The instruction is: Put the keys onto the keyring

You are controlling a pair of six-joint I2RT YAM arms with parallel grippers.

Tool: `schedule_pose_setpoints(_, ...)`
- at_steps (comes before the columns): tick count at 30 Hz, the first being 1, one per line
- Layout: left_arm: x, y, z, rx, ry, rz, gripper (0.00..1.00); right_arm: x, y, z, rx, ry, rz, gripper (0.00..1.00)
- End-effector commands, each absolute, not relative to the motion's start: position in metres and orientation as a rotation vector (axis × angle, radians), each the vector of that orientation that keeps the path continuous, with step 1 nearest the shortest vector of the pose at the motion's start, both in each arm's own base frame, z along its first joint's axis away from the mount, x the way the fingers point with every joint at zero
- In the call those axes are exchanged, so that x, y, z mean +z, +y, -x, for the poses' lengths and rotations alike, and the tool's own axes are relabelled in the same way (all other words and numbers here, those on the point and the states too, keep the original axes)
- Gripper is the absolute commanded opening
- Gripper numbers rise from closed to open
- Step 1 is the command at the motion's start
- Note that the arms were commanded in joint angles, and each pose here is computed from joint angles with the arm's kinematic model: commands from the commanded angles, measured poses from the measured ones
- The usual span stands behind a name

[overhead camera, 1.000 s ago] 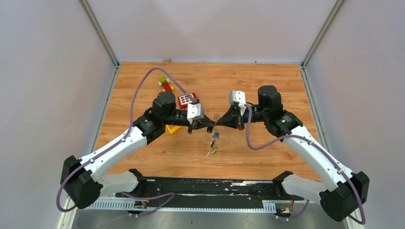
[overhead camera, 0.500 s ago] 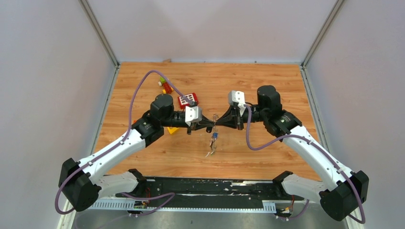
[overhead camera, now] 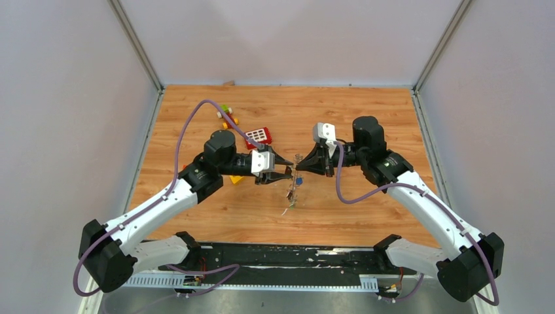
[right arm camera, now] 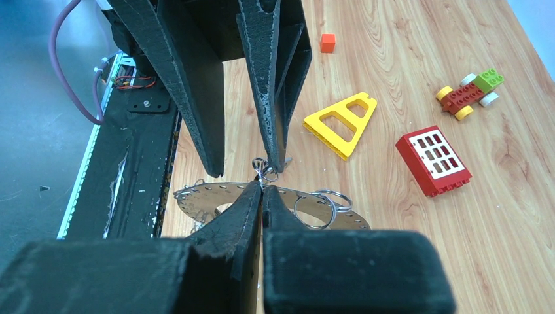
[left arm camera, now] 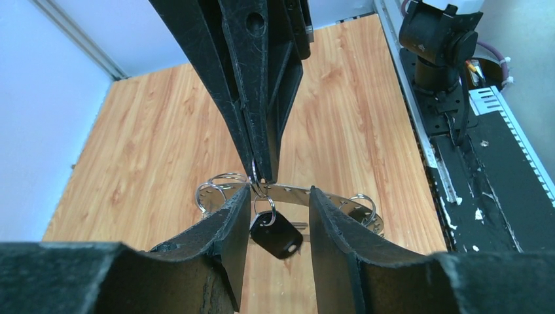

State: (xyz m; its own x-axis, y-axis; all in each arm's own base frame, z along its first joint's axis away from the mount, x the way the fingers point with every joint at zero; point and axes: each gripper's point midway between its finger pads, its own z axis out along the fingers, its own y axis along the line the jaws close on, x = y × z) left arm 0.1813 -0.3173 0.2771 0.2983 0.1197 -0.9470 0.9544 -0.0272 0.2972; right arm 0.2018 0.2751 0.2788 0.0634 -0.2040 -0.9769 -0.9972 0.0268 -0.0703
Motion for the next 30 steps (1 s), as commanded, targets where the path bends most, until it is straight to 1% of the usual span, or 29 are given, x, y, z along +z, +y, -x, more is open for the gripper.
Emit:
schedule_pose_setpoints(1, 0.2874, -0.3217, -0.1843, -0.929, 1.029, -1.407, 0.45, 0.2915, 0.2774, -0.2037, 1.020, 1.254, 1.363, 0.00)
schedule_pose_setpoints(7, 0.2885, -0.3253, -0.1876, -0.947, 1.047, -1.390, 0.39, 0.2912, 0.2774, -0.2034, 1.021, 1.256, 1.364, 0.00)
schedule_pose_setpoints(12, 0.2891, -0.3265, -0.1881, -0.957, 1.053, -1.383, 0.32, 0.2903, 0.2773, -0.2037, 1.022, 1.257, 1.365, 0.00)
schedule_pose_setpoints(18, 0.2907, -0.3273, -0.1863, -0.977, 1.054, -1.377, 0.26, 0.2908, 0.2773, -0.2037, 1.019, 1.255, 1.365, 0.00)
schedule_pose_setpoints(24, 0.2891, -0.3282, -0.1879, -0.980, 1.066, -1.372, 0.13, 0.2908, 0.2768, -0.2042, 1.017, 1.256, 1.363, 0.00)
schedule_pose_setpoints(28, 0.2885, -0.3291, -0.1881, -0.992, 1.074, -1.361, 0.00, 0.2902, 0.2767, -0.2044, 1.016, 1.257, 1.364, 0.00)
schedule_pose_setpoints(30, 0.2883, -0.3290, -0.1879, -0.998, 1.080, -1.355, 0.00, 0.2892, 0.2767, -0.2045, 1.013, 1.257, 1.365, 0.00)
